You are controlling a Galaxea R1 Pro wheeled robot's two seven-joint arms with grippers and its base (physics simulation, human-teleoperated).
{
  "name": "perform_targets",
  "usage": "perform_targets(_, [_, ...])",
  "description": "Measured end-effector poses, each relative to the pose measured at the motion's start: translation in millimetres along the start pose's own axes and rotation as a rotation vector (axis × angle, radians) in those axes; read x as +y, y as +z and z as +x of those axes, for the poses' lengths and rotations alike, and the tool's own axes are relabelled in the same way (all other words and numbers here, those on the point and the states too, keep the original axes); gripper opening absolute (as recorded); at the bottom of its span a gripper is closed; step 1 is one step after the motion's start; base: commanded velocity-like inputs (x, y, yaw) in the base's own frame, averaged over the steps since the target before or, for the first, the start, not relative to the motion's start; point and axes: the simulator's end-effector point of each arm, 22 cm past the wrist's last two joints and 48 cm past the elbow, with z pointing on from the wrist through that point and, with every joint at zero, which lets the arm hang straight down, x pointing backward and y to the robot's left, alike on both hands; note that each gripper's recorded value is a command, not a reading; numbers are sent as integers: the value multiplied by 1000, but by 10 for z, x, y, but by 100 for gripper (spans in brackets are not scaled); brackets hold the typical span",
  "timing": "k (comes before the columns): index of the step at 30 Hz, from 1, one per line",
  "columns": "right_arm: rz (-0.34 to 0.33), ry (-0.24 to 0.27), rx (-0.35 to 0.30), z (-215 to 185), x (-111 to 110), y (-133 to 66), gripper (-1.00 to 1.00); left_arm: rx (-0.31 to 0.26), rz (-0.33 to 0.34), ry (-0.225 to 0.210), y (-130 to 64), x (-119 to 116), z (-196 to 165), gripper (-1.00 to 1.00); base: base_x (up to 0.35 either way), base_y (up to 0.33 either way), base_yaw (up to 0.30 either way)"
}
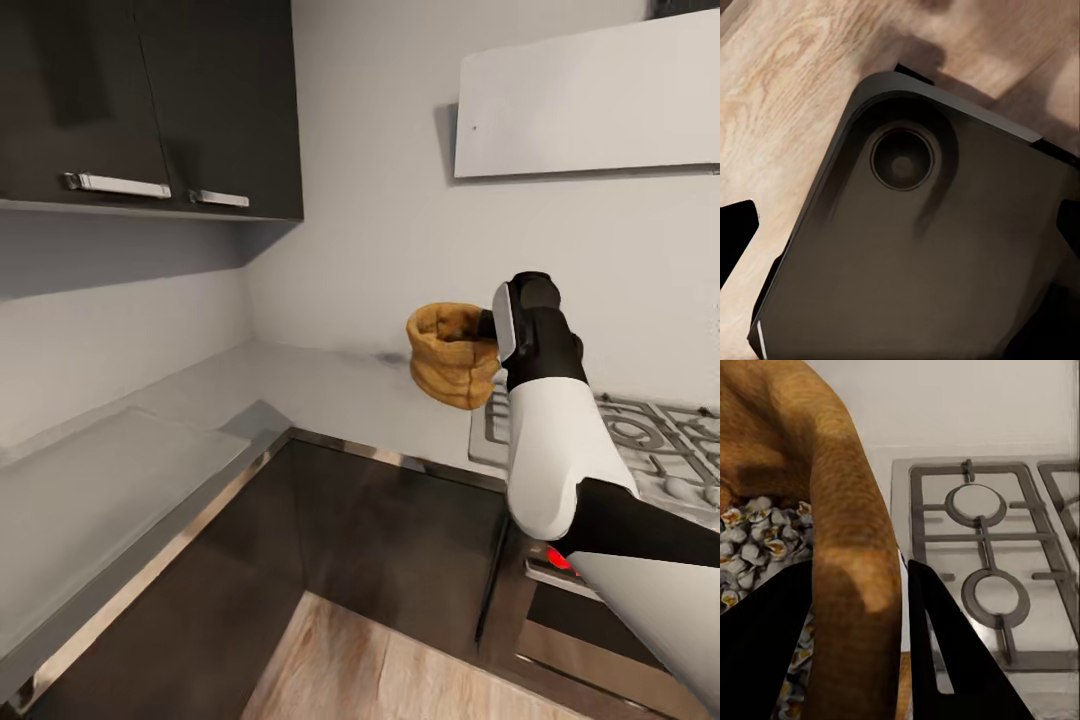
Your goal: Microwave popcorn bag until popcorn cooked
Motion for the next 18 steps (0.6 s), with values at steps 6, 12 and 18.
perform_targets(6, [6,-32,102,682,-4,283,-100,0,-1,0,1,8,-2,100,-346,0,0])
perform_targets(12, [-1,-24,80,705,20,332,-100,1,-1,0,1,9,0,100,-346,0,0])
perform_targets(18, [-27,-13,55,654,77,337,-100,0,-1,0,1,9,-3,100,-346,0,0])
